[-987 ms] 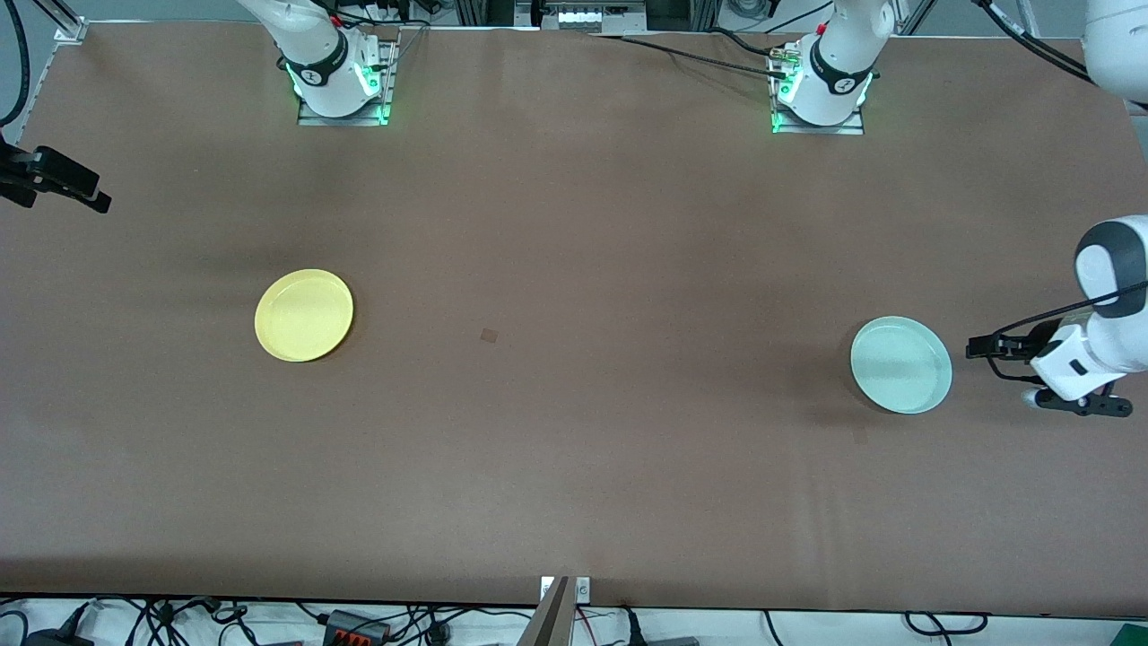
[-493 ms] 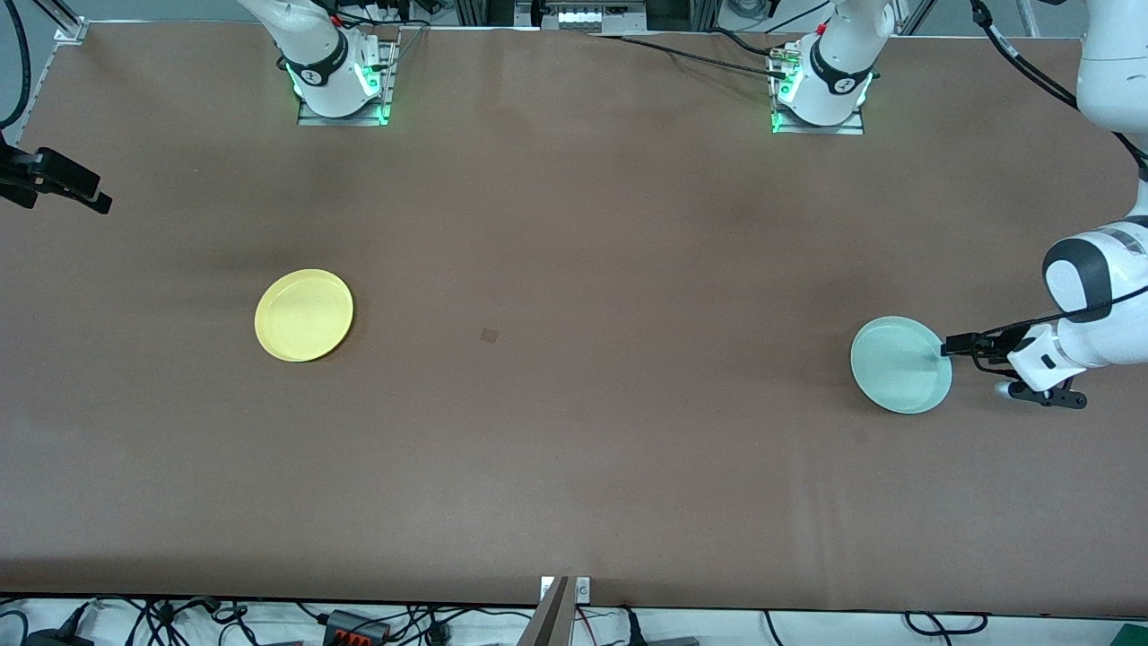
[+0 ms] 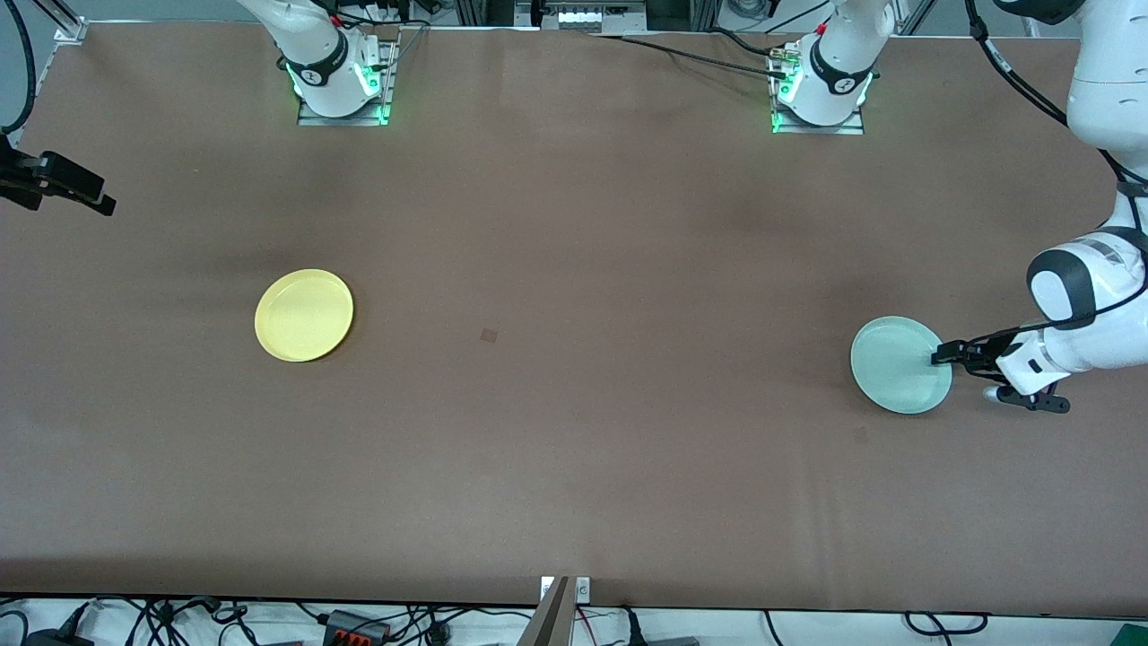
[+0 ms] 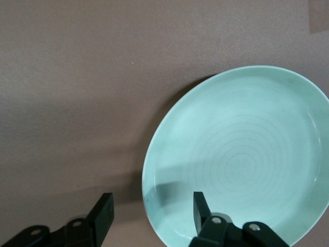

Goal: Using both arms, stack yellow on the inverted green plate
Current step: 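Move the left gripper down to the rim of the green plate, then grasp the green plate with the left gripper while the right gripper reaches the yellow plate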

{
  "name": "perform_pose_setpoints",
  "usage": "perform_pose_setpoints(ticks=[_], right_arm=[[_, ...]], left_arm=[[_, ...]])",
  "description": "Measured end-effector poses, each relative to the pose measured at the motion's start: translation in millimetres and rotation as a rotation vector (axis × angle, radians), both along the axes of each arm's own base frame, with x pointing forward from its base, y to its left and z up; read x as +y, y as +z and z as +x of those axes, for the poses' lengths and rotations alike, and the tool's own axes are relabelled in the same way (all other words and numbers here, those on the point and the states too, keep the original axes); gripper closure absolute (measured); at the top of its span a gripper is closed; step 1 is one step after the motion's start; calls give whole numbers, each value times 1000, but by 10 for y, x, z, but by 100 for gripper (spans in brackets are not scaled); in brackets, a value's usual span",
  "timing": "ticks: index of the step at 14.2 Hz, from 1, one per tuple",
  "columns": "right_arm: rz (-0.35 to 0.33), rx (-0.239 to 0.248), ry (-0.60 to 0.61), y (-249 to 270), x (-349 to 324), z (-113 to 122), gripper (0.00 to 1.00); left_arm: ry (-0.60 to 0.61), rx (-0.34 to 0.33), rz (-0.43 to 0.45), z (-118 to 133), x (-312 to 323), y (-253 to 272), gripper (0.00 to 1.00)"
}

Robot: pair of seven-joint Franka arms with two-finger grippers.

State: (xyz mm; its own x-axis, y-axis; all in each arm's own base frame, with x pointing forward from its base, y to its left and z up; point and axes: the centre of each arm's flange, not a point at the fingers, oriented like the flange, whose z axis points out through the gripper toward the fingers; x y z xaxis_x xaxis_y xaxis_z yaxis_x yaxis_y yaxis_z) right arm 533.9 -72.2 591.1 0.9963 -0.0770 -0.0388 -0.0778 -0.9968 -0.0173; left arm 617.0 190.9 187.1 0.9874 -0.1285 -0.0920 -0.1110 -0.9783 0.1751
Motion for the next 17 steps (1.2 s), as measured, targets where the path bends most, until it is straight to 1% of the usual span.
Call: perform_pose_setpoints(ticks=[1, 2, 3, 4, 5, 6, 7, 8, 9, 10, 11, 12, 13, 15, 17], right_arm=[[0, 6, 0, -30, 1, 12, 0], [1, 12, 1, -65, 1, 29, 0], [1, 19, 1, -101, 0, 45, 0], [1, 25, 1, -132, 0, 59, 0], [1, 28, 1, -151, 0, 68, 0], [1, 30, 2, -162, 0, 72, 0], [1, 31, 2, -167, 1, 75, 0], [2, 32, 3, -173, 0, 78, 0], [2, 34, 3, -182, 0, 82, 0], [2, 35, 3, -190, 0, 85, 0], [2, 36, 3, -194, 0, 87, 0], [2, 36, 4, -194, 0, 87, 0], [2, 36, 4, -194, 0, 87, 0], [2, 37, 4, -200, 0, 89, 0], [2, 48, 4, -261, -1, 114, 0]], left_arm=[[2, 3, -3, -5, -4, -31, 30], [3, 4, -5, -6, -4, -43, 38], [1, 2, -5, -3, -2, -40, 43], [-1, 0, -4, 1, 2, -36, 43], [-5, -2, -4, 4, 6, -36, 48], [-9, -4, -5, 12, 13, -42, 49], [-15, -5, -6, 16, 27, -58, 54], [-17, -5, -7, 12, 54, -81, 55], [-19, -5, -8, 9, 86, -102, 62], [-20, -5, -9, 3, 113, -116, 72], [-20, -6, -10, -1, 127, -119, 85], [-20, -9, -11, 8, 129, -107, 95], [-23, -12, -11, 21, 125, -84, 97], [-31, -16, -12, 35, 121, -71, 97], [-36, -27, -10, 81, 118, -2, 97]])
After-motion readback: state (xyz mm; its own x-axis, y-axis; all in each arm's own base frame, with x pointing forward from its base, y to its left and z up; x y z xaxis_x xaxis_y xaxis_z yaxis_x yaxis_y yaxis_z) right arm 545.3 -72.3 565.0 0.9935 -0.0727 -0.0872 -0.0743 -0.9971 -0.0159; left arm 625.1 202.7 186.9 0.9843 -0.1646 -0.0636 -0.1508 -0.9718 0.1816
